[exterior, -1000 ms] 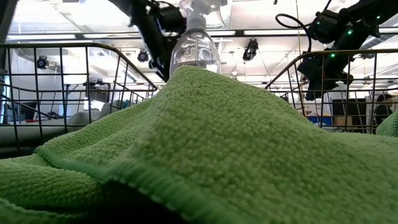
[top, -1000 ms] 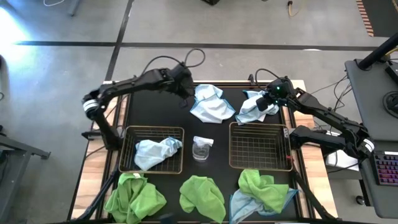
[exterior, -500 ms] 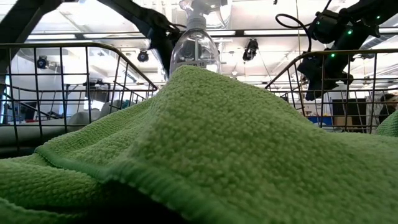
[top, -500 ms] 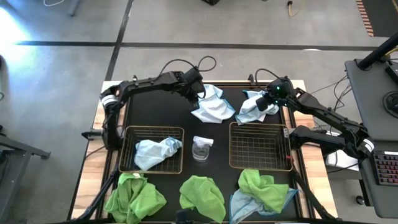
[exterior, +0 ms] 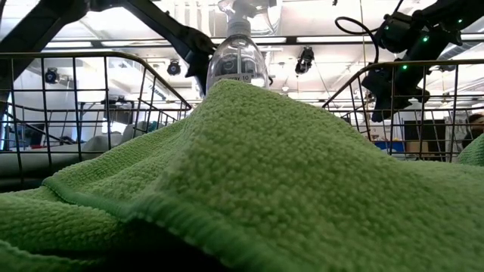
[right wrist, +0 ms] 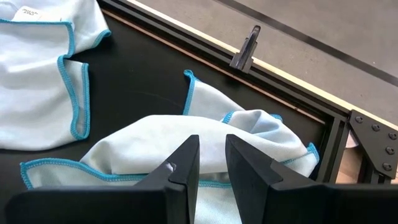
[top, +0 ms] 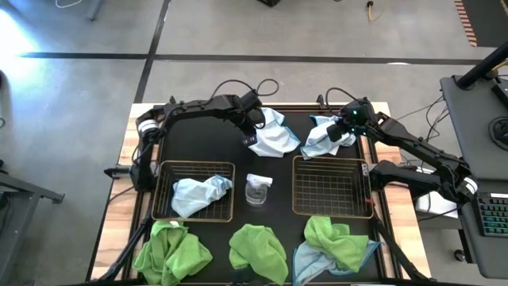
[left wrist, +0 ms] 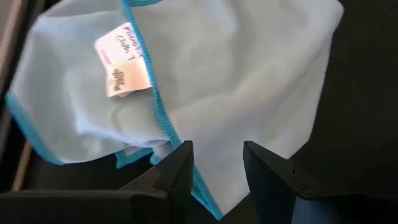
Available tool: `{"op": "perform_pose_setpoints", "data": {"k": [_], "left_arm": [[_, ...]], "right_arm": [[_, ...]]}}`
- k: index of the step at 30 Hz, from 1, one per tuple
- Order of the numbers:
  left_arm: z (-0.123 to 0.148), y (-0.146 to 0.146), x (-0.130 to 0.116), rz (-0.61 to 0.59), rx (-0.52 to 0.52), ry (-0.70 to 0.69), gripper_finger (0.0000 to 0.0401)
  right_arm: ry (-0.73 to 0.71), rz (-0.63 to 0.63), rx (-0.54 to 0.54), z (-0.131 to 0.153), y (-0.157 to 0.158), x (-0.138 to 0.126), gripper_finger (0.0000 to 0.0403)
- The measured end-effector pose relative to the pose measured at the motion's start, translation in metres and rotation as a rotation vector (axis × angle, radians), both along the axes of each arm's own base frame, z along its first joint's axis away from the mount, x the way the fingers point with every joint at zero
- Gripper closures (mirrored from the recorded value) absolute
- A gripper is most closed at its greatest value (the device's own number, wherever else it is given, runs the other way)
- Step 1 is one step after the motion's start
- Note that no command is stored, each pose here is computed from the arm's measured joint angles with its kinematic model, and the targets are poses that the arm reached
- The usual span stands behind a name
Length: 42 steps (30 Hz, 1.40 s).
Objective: Sort microfiber towel by color & place in baskets
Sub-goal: Put the blue microfiber towel into the left wire basket
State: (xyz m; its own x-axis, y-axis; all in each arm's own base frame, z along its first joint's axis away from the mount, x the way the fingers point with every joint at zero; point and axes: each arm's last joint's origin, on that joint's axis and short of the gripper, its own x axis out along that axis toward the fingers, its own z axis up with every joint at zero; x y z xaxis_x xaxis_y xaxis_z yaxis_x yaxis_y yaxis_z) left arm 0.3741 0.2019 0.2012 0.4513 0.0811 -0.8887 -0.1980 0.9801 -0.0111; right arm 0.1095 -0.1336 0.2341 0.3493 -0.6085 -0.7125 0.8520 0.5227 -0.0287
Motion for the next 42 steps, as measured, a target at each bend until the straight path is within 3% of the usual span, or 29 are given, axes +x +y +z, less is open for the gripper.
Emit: {"op": "perform_pose_setpoints", "data": {"k": [15,27,38,42], "left_arm": [[-0.001,0.005,0.011,-0.038,0.020,-0.114,0.0275],[-0.005,0.004,0.005,-0.087,-0.018,-0.069,0.0275],[-0.051,0.010,0.010,-0.083,-0.077,0.007,0.0275],[-0.049,0.015,0.011,-0.069,-0.041,0.001,0.0275]], "right_arm": [[0.000,0.000,0.000,0.000,0.000,0.000,0.0330],[-0.001,-0.002,0.002,0.000,0.000,0.000,0.0330],[0.000,-0.001,0.002,0.000,0.000,0.000,0.0330],[0.000,0.000,0.001,0.000,0.000,0.000,0.0330]]}}
